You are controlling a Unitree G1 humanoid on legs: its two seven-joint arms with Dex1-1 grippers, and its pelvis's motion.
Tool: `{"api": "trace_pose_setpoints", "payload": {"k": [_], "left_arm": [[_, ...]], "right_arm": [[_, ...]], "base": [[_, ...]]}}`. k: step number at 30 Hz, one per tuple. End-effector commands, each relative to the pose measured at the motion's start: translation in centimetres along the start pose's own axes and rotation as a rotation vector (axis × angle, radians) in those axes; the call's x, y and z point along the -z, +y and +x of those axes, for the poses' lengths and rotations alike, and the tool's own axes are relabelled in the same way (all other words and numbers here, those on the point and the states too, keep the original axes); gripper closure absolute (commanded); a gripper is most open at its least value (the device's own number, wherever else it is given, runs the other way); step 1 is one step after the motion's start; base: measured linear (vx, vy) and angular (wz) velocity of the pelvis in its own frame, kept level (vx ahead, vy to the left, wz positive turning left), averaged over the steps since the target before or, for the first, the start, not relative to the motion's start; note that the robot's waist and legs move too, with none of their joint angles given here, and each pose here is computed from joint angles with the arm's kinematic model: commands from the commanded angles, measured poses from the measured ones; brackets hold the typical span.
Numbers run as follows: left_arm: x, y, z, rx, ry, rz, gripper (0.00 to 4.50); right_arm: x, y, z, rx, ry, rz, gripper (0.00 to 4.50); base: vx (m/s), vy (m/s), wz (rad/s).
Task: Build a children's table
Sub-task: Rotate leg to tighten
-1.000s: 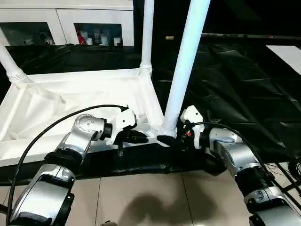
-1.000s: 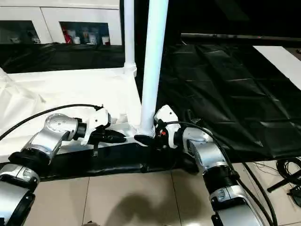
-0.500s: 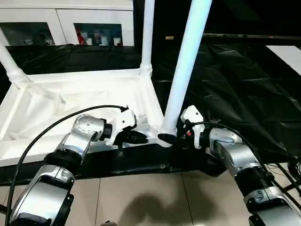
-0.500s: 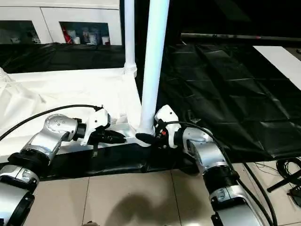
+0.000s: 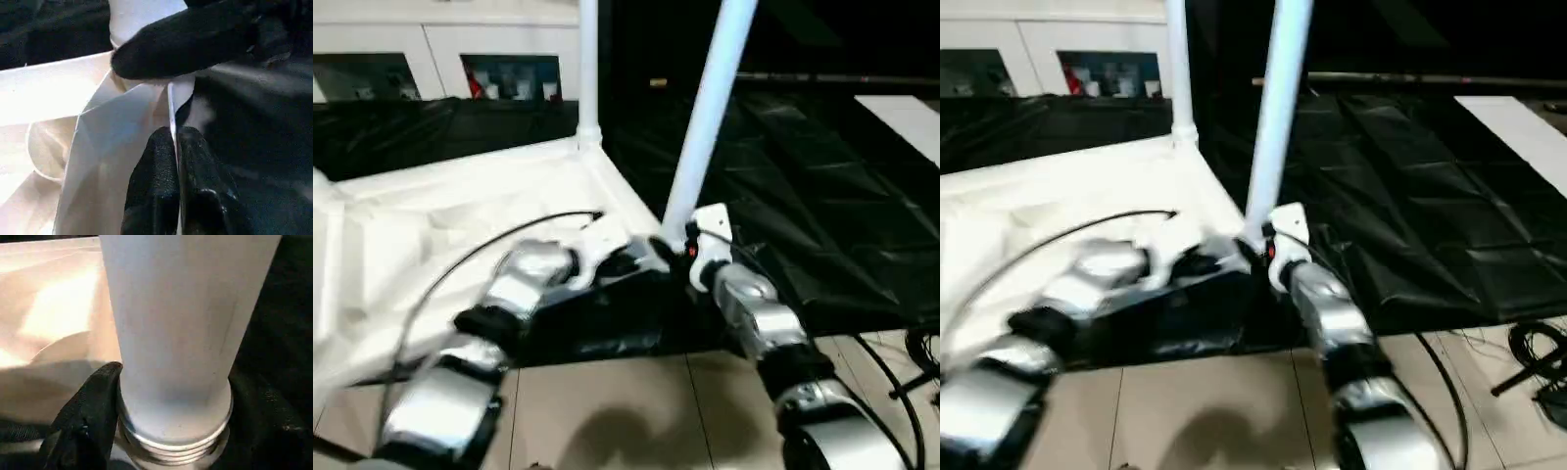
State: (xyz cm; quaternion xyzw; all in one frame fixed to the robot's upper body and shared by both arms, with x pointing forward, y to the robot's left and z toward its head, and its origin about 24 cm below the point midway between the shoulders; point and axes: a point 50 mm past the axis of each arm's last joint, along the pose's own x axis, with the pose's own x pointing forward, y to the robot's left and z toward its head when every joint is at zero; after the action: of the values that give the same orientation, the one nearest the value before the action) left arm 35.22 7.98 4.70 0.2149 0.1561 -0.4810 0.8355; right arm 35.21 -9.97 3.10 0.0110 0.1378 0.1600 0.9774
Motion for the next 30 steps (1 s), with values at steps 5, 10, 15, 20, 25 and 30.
{"api": "trace_pose_setpoints", "payload": {"k": [5,10,15,20,25,30], "left_arm": [[-1.1,-1.4,1.4,0.034,-0.059,0.0,4.5],[-0.3,-1.1,0.5,0.071,-0.062,0.026,4.5],[1.0,-0.6,-1.6,0.173,-0.071,0.059,4.5],[1.4,-0.2,-2.7,0.221,-0.084,0.059,4.5],[2.0,0.4,-4.2,0.276,-0.085,0.044,4.5],[2.4,0.5,-4.6,0.282,-0.066,0.05,4.5]], "right_arm": [[1.0,0.1,0.0,0.003,0.023,-0.006,1.78],[0.0,-0.3,-0.2,-0.086,-0.035,-0.04,0.91],[-0.5,-1.1,-1.3,-0.341,-0.024,-0.189,0.79],[-0.5,-1.5,-2.4,-0.498,0.007,-0.226,0.79],[-0.7,-2.2,-3.2,-0.6,0.026,-0.232,0.79],[-0.6,-2.1,-3.3,-0.628,0.035,-0.233,0.79]], "base": [[0.0,0.0,0.0],[0.0,0.0,0.0],[0.0,0.0,0.0],[0.0,0.0,0.0],[0.0,0.0,0.0],[0.0,0.0,0.0]]}}
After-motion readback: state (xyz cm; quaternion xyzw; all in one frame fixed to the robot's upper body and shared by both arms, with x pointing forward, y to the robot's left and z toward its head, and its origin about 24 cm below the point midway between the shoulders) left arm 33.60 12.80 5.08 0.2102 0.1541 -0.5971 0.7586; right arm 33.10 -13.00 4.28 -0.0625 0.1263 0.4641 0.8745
